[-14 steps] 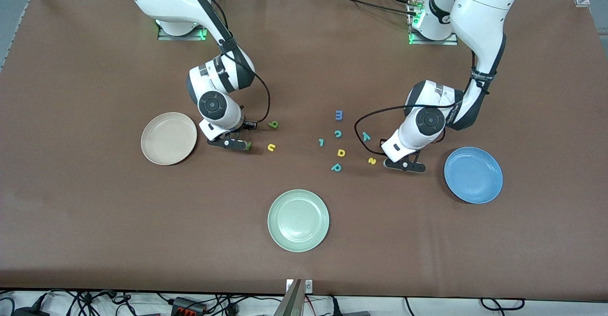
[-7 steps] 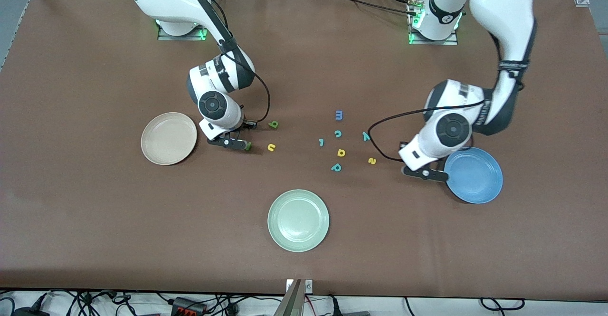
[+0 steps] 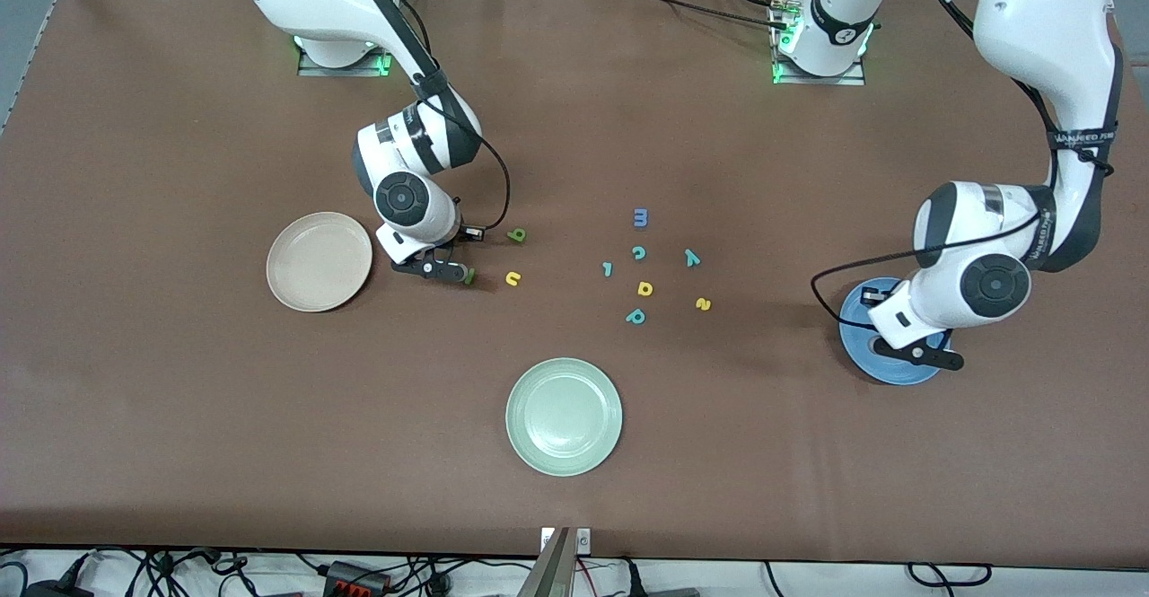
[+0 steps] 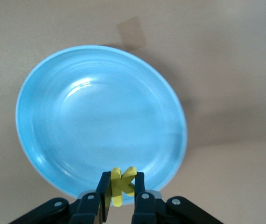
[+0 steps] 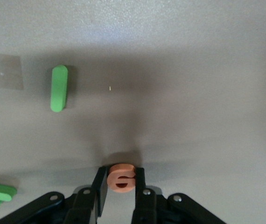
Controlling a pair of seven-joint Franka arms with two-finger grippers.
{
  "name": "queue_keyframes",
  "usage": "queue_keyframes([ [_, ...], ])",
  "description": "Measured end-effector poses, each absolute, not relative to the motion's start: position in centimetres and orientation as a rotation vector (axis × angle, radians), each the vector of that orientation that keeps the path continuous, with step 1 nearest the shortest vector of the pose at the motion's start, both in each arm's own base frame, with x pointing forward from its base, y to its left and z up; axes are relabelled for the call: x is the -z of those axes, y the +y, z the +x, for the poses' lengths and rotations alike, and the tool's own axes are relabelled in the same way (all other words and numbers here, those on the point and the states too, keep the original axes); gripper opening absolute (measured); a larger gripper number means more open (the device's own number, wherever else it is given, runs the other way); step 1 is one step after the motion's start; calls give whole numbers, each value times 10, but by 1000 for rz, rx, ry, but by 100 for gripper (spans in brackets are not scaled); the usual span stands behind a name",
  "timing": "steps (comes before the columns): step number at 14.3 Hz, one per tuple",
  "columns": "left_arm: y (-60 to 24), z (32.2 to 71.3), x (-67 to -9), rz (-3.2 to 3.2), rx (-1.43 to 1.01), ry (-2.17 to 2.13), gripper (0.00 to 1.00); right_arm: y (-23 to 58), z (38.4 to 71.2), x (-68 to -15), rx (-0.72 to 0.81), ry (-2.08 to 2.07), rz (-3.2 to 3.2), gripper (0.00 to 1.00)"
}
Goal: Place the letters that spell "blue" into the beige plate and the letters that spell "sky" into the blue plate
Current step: 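Place the 6 on the beige plate while the left gripper places K on blue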
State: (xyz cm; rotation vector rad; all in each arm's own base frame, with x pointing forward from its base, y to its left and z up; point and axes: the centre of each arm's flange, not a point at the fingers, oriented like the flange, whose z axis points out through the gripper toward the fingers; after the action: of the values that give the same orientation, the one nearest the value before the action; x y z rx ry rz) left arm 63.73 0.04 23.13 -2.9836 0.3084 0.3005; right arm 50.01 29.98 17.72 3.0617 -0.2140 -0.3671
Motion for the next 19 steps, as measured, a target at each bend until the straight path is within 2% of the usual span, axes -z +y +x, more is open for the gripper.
queue_keyframes([
  [3,3,630,-196,-2995,-297,314,24,286,517,-213,349,-237,3067,27],
  [4,3,629,-192,-2996,-302,314,28,271,527,-230,338,-267,3064,27],
  [6,2,630,-194,-2997,-296,317,46,230,547,-254,306,-308,3054,27],
  [9,-9,635,-213,-3002,-265,339,74,159,573,-262,280,-271,3049,27],
  [11,-47,638,-243,-3013,-254,413,94,117,580,-257,309,-234,3049,27],
  [12,-72,638,-258,-3020,-242,456,100,98,581,-252,336,-209,3051,27],
  [15,-136,630,-271,-3046,-221,503,100,53,581,-221,417,-157,3041,27],
  [19,-214,613,-246,-3086,-187,421,100,47,579,-198,457,-123,3029,30],
])
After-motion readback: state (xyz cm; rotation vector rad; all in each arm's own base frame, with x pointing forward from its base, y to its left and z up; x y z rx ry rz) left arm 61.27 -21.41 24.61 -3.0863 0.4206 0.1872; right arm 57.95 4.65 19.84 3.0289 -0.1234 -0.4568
